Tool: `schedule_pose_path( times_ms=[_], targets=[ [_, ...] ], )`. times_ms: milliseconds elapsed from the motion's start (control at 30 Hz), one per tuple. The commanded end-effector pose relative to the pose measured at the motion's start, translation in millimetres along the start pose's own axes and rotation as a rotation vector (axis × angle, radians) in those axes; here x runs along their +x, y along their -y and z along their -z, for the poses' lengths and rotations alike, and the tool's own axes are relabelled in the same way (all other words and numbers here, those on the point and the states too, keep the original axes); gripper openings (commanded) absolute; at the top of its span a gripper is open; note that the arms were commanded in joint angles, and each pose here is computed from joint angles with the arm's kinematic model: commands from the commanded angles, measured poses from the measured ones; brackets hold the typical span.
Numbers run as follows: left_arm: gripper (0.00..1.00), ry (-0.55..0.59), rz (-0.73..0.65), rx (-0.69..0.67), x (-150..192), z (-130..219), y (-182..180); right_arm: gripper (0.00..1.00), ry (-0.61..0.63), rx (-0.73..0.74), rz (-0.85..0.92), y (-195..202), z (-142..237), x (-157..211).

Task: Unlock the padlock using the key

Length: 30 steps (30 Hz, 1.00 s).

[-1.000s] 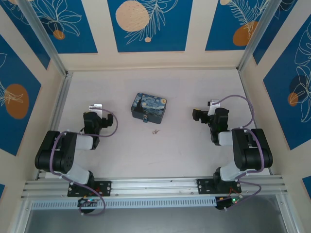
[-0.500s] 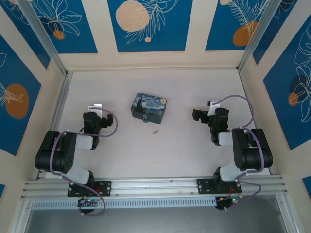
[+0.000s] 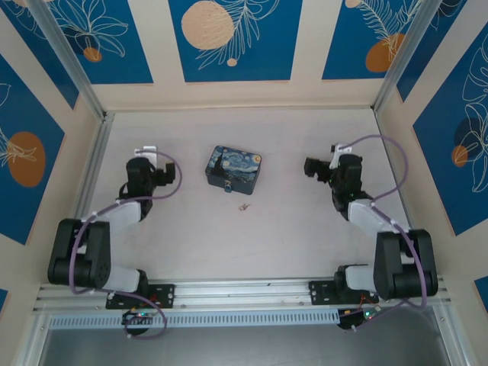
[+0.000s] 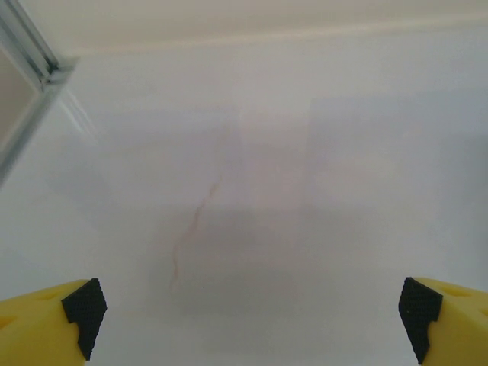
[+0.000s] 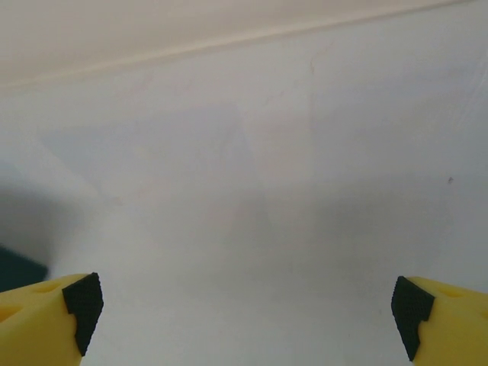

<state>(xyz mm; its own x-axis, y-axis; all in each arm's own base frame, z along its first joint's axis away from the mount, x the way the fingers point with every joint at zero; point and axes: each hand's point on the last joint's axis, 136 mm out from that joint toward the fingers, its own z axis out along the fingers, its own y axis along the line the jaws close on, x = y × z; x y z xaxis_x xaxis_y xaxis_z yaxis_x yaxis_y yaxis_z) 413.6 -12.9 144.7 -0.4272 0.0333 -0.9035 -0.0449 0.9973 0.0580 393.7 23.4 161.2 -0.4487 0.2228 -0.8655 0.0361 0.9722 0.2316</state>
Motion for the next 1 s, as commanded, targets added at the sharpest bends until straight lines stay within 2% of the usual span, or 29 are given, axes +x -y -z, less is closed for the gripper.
schedule_pose_path(
  times_ms=[0, 100, 267, 467, 700, 967],
  targets=[
    [1.0, -0.168, 0.115, 0.037, -1, 10, 4, 0.99, -0.208, 0.113, -0.229, 12, 26, 16],
    [1.0, -0.26, 0.242, 0.115, -9, 8, 22, 0.99, -0.282, 0.004, -0.288, -11, 35, 23],
    [1.0, -0.383, 0.364, 0.278, -18, -9, 65, 0.99, -0.391, -0.255, -0.372, -59, 52, 34],
    [1.0, -0.513, 0.357, 0.452, -15, -33, 133, 1.0, -0.511, -0.371, -0.464, -88, 67, 53],
    [1.0, -0.598, 0.326, 0.555, 8, -40, 195, 0.99, -0.539, -0.358, -0.514, -90, 72, 72],
    [1.0, -0.607, 0.333, 0.621, 22, -11, 221, 0.99, -0.559, -0.28, -0.526, -81, 64, 80]
  ],
)
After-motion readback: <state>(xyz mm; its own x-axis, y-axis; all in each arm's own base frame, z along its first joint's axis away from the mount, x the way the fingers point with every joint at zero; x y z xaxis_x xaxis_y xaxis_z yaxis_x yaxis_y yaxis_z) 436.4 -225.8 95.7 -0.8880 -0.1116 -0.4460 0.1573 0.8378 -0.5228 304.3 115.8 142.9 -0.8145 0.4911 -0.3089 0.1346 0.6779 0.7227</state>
